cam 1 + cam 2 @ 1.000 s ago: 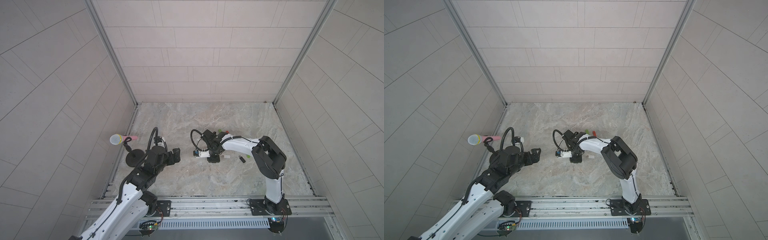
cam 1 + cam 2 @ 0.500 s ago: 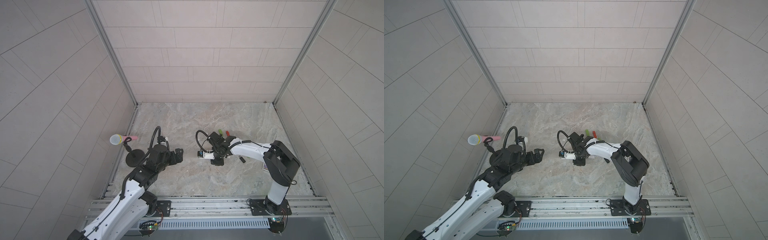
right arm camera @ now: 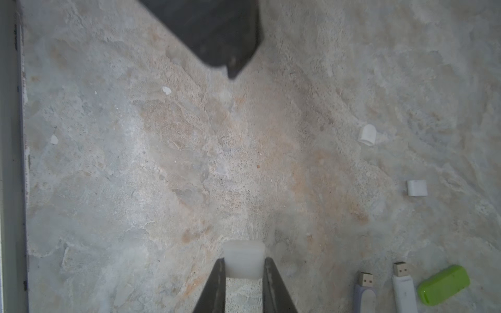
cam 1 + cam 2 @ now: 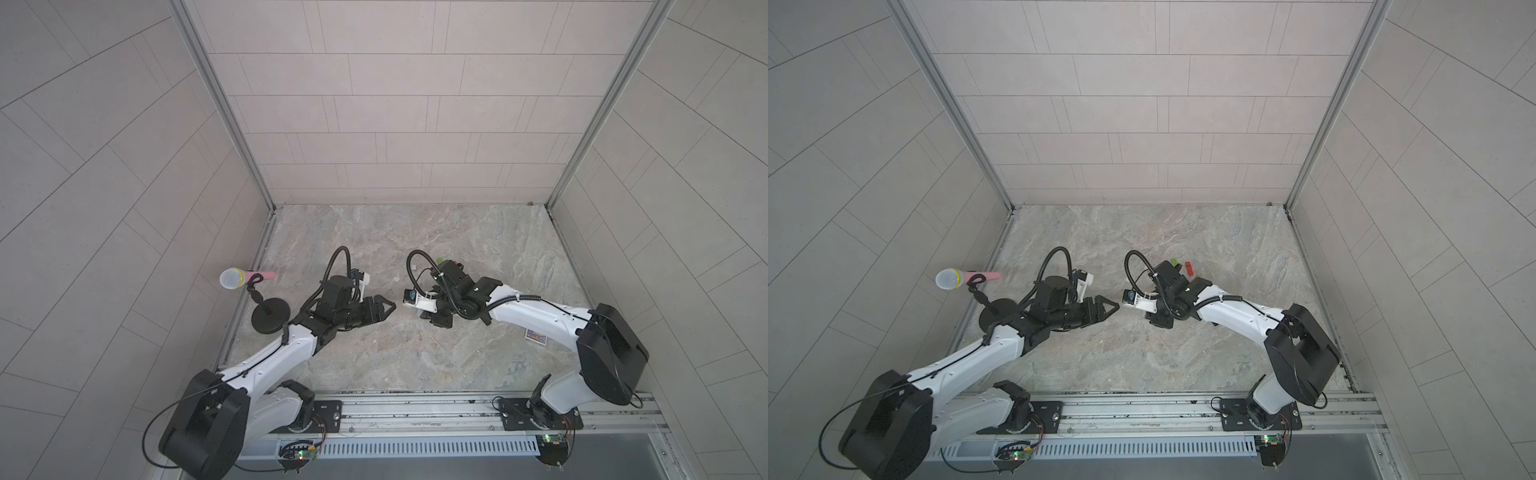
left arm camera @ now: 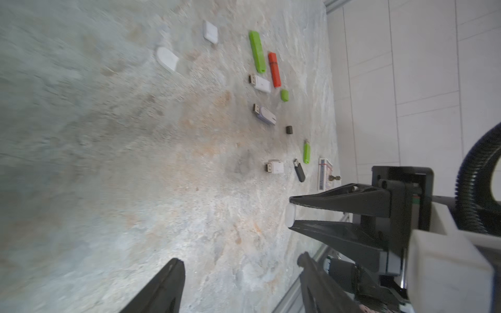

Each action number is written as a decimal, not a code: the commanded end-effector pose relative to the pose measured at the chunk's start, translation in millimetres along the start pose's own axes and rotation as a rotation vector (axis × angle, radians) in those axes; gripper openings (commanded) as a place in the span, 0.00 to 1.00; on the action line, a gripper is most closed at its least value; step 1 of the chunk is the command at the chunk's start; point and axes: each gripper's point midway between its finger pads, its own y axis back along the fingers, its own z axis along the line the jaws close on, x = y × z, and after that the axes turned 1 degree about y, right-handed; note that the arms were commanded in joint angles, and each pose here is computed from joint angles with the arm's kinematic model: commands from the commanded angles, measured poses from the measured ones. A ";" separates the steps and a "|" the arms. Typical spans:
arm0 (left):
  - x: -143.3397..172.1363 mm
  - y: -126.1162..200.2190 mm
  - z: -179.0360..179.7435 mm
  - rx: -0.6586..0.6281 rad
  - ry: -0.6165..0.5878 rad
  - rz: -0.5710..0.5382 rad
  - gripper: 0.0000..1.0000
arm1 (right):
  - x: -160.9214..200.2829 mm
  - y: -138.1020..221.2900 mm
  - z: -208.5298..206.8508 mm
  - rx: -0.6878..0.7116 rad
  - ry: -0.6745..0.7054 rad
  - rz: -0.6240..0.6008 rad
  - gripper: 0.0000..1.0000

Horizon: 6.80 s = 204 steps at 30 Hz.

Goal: Close the usb drive cover
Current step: Pick up the cover from the center of the board, then pick up the USB drive from the center of the board, then close the cover of the USB drive.

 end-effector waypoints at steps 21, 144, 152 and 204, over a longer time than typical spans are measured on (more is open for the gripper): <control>6.9 -35.4 -56.3 0.285 0.015 0.158 0.49 | -37.7 15.4 2.8 -0.010 -0.052 -0.209 0.21; -0.5 -8.5 -47.0 0.114 -0.095 0.068 0.09 | 146.2 -33.2 15.2 0.061 -0.669 0.742 0.22; 7.8 -12.1 -44.8 0.125 -0.085 0.117 0.09 | 89.2 -4.5 -4.0 0.119 -0.556 0.404 0.21; 17.8 -17.3 -73.8 0.253 -0.151 0.218 0.09 | -21.8 24.5 26.6 0.101 -0.177 -0.076 0.20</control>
